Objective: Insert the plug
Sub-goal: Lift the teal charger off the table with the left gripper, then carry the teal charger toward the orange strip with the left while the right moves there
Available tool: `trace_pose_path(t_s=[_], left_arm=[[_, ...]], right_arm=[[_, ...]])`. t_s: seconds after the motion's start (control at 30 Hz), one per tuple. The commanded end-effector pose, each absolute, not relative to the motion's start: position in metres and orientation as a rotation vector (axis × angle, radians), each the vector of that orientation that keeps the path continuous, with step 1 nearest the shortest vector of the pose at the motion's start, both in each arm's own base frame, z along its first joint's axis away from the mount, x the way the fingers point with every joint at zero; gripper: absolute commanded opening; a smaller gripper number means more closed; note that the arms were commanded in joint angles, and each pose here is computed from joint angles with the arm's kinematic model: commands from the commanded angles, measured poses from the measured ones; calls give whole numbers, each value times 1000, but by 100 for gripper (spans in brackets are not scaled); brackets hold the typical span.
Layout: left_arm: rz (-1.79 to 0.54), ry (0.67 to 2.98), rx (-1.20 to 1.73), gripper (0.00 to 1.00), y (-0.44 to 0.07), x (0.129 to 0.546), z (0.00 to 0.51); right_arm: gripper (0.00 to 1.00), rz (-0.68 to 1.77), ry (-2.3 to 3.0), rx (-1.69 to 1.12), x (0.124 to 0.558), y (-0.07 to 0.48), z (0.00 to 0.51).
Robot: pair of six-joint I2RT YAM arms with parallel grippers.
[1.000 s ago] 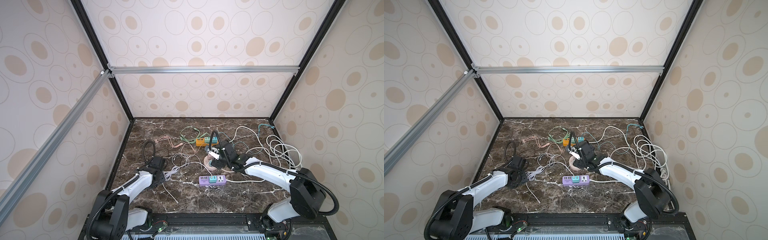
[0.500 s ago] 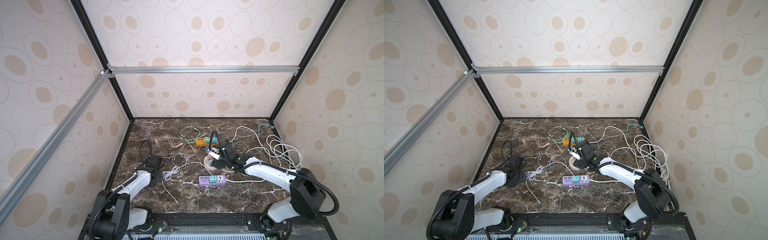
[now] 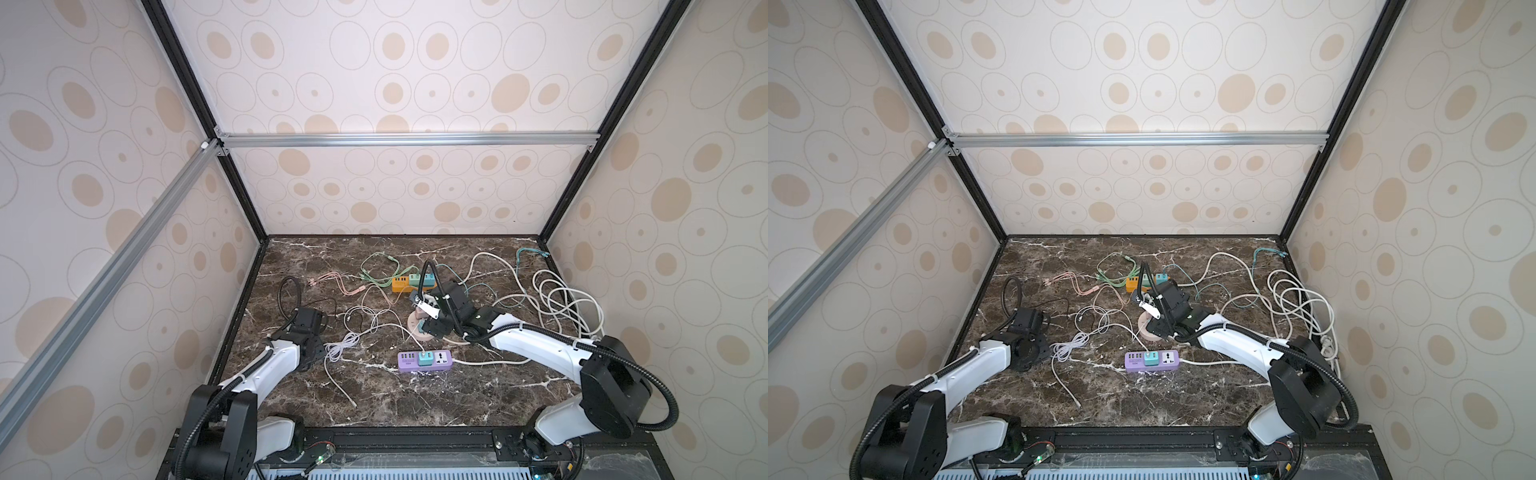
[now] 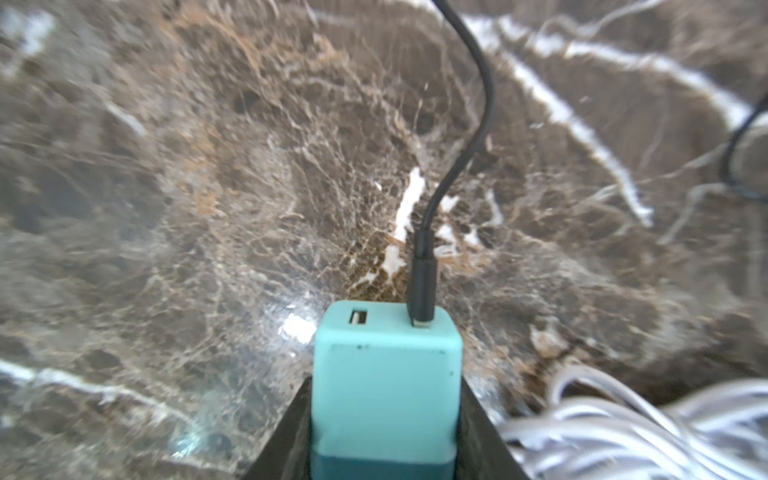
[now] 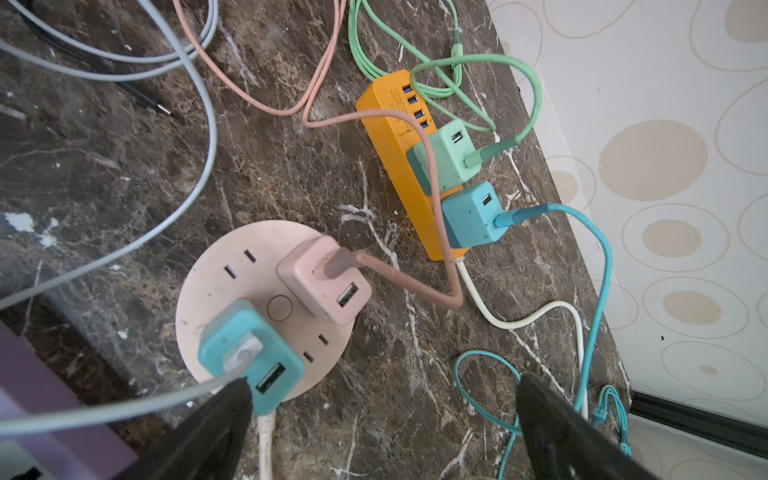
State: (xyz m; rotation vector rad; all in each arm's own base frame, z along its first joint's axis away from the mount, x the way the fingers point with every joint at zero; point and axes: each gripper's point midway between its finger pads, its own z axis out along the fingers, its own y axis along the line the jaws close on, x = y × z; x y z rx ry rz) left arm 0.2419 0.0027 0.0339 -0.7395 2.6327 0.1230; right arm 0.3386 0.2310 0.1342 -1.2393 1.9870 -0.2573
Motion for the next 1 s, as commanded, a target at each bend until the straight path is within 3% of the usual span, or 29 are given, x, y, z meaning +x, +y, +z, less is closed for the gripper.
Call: trace_pose_path(t_s=[0.0, 0.3, 0.63, 0.97], left_arm=[[125, 2517, -722, 1, 9, 260, 77], [-159, 2235, -481, 0, -24, 304, 192], [-674, 2047, -42, 0, -132, 327, 325], [-880, 1901, 185, 0, -167, 314, 405]], right_arm=[[100, -144, 1954, -1121, 344, 245, 163], [99, 28, 1935, -792, 358, 252, 216], [95, 621, 1756, -1088, 311, 337, 220], [95, 765, 1779, -956, 366, 395, 220]])
